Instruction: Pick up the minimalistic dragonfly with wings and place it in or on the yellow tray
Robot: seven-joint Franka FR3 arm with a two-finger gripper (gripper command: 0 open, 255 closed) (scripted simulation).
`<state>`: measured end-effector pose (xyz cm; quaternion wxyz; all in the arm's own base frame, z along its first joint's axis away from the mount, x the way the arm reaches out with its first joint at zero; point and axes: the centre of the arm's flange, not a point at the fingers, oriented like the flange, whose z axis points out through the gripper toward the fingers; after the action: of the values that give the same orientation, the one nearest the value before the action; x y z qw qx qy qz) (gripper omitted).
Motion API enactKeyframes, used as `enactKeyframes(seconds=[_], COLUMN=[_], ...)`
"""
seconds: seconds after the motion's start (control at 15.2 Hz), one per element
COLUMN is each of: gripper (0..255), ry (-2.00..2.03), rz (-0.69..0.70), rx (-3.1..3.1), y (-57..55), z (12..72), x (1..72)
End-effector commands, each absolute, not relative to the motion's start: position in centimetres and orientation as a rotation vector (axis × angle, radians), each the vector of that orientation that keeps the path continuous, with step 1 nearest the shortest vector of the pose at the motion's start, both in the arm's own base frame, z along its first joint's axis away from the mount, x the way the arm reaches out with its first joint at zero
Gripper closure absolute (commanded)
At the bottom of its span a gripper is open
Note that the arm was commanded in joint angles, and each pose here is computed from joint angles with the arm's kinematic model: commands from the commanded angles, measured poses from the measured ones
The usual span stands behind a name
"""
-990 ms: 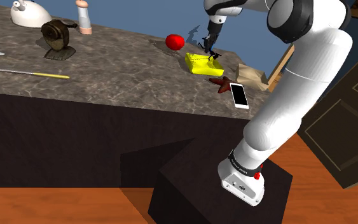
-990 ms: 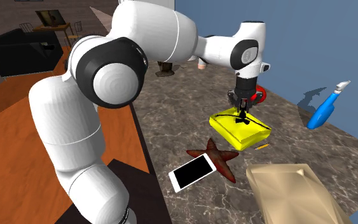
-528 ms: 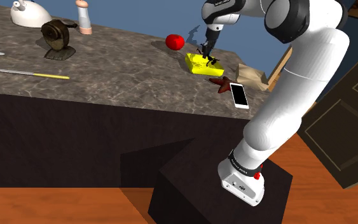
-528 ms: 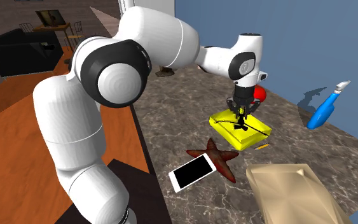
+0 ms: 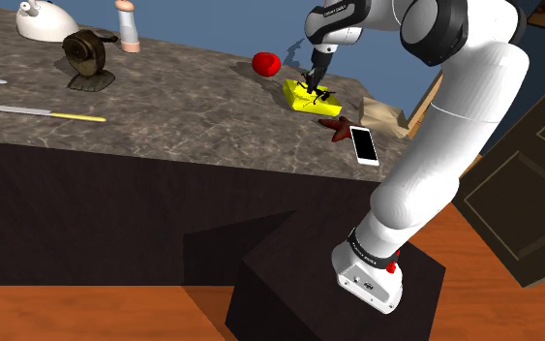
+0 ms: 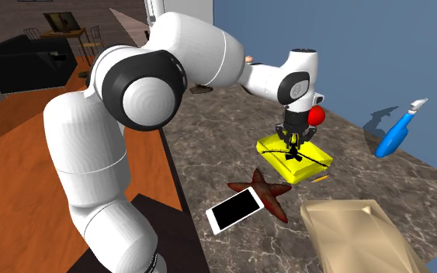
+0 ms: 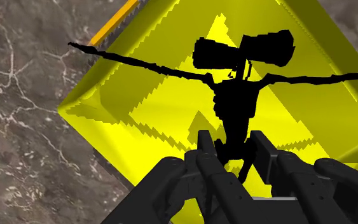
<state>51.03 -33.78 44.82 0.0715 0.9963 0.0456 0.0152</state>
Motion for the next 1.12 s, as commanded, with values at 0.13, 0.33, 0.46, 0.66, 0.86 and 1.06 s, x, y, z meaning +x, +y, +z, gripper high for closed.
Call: enactKeyframes(seconds=[0.13,0.33,0.46,0.66,0.86,1.06], gripper=[255,0,0,0,0,0], ry=[0.136,0.136,0.136,0.136,0.136,0.136], rz=[0.043,0.043,0.043,0.043,0.043,0.043], rx=[2.996,2.996,2.996,2.996,2.996,2.996], y=[-33.8,-33.8,-33.8,-33.4,-33.1,-33.1], z=[44.7,44.7,44.7,47.3,49.7,49.7], x=[51.0,51.0,51.0,50.9,50.8,50.8])
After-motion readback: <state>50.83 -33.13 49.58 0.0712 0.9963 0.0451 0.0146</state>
